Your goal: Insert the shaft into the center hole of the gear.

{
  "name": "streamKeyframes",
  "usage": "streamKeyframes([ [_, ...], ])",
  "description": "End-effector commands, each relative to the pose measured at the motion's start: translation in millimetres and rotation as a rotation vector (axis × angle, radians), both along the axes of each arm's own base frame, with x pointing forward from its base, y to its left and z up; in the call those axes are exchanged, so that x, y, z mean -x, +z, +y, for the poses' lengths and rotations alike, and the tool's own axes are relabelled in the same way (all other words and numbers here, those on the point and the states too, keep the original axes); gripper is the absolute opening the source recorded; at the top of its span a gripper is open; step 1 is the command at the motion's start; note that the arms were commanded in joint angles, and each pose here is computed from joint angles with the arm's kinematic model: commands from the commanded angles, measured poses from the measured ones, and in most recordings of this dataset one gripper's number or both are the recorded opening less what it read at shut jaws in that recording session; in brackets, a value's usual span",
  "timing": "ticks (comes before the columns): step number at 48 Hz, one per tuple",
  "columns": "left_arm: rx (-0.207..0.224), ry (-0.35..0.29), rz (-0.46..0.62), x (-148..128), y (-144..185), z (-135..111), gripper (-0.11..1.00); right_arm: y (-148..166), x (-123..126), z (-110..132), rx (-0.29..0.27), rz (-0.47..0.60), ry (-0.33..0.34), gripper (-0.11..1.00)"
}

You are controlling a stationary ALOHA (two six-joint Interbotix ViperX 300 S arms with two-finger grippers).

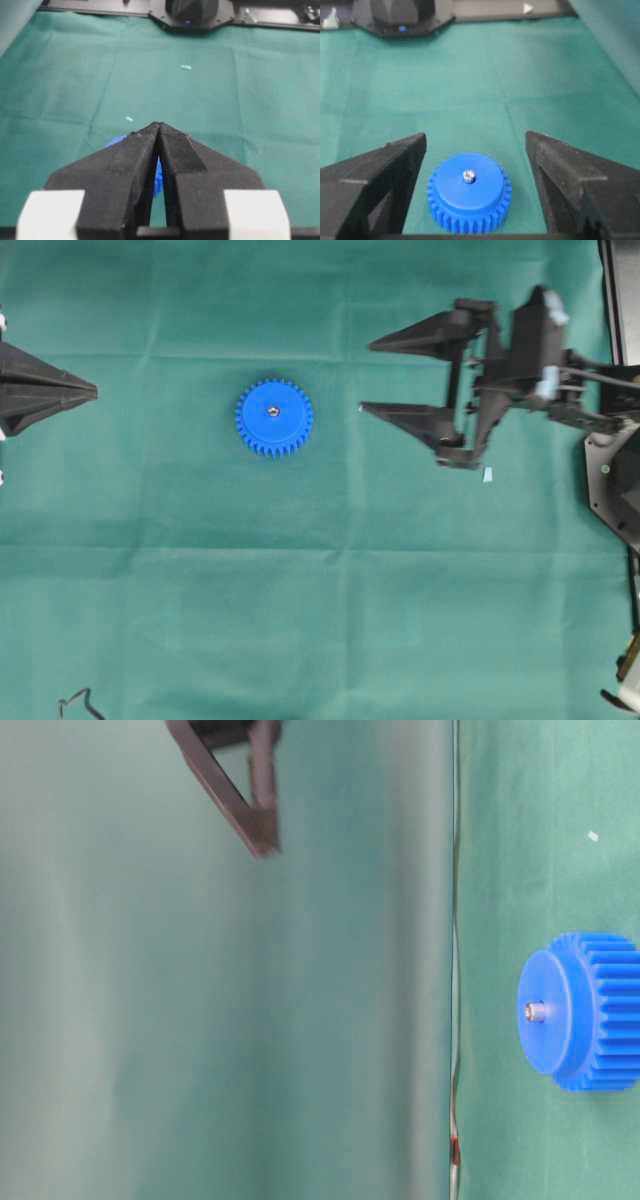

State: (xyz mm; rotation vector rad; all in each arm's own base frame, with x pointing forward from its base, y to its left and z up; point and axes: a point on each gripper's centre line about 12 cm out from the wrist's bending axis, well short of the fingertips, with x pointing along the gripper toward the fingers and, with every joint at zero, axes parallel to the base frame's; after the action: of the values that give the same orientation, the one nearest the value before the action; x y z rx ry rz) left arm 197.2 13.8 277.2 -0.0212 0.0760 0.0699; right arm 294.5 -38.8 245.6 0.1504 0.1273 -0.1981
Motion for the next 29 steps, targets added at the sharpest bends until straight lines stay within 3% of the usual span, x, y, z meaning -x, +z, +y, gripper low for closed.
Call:
streamKeyframes([
  [1,-0.005,0.004,-0.023,-2,9,1,0.0,14,13,2,0.006,-0.05,0.003,0.82],
  [13,-0.003,0.003,-0.023,-2,9,1,0.0,21,40,5,0.004,-0.067,0.014,0.82],
  [29,-0.006,0.004,-0.024,-2,10,1,0.0,14,48,7,0.001,-0.057,0.016,0.82],
])
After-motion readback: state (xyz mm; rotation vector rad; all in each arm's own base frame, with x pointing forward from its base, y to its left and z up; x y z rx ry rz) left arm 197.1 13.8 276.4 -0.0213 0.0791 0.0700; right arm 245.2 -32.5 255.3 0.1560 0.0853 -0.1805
